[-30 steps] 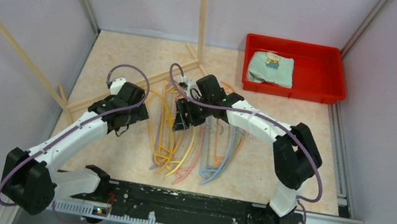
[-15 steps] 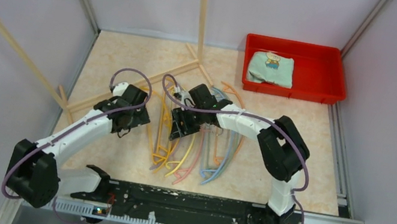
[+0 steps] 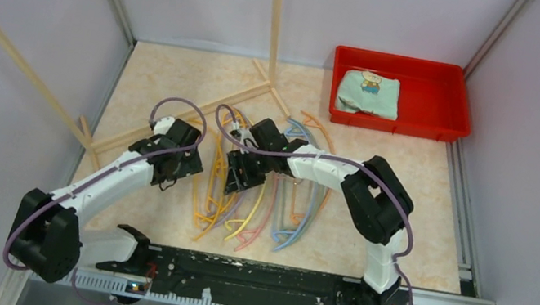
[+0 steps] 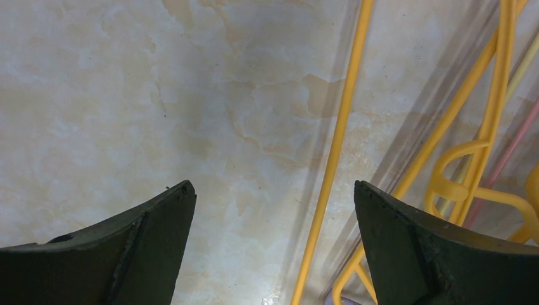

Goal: Organize the hangers

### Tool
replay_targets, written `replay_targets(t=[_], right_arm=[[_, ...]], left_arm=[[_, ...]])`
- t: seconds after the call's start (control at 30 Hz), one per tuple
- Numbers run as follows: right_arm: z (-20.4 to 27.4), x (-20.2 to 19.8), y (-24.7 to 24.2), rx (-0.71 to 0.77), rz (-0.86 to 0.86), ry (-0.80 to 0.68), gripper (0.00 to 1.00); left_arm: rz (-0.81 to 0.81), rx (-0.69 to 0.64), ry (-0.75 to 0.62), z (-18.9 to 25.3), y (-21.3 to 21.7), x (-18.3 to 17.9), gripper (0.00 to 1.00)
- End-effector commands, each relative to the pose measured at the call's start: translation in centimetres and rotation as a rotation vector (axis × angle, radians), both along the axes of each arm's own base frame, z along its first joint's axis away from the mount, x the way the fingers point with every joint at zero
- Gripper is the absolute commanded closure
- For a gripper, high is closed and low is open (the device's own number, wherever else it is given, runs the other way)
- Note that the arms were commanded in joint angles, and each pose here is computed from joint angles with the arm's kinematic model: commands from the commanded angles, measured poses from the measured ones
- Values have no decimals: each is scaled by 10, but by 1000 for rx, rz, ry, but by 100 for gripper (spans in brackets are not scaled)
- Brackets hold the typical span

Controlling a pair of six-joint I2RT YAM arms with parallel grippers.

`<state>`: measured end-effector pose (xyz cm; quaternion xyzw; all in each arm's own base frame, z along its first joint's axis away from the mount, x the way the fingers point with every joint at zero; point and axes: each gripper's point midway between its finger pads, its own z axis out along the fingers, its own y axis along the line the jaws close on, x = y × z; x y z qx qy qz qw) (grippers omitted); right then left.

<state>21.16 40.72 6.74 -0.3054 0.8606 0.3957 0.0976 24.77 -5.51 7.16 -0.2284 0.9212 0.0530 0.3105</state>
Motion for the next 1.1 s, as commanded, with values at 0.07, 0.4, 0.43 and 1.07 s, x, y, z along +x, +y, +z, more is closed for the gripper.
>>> replay_targets(t=[0.07, 0.4, 0.43, 1.07], right_arm=[[24, 10, 17, 29, -51, -71, 49], [62, 10, 20, -52, -181, -207, 50], [61, 4, 26, -48, -172, -211, 50], [-4, 15, 28, -201, -416, -193, 49]], left_arm=[[30, 28, 33, -12, 6, -5, 1], [67, 43, 113, -36, 3, -4, 5], [63, 29, 101, -36, 1, -3, 5], [-56, -46, 16, -36, -8, -10, 4]])
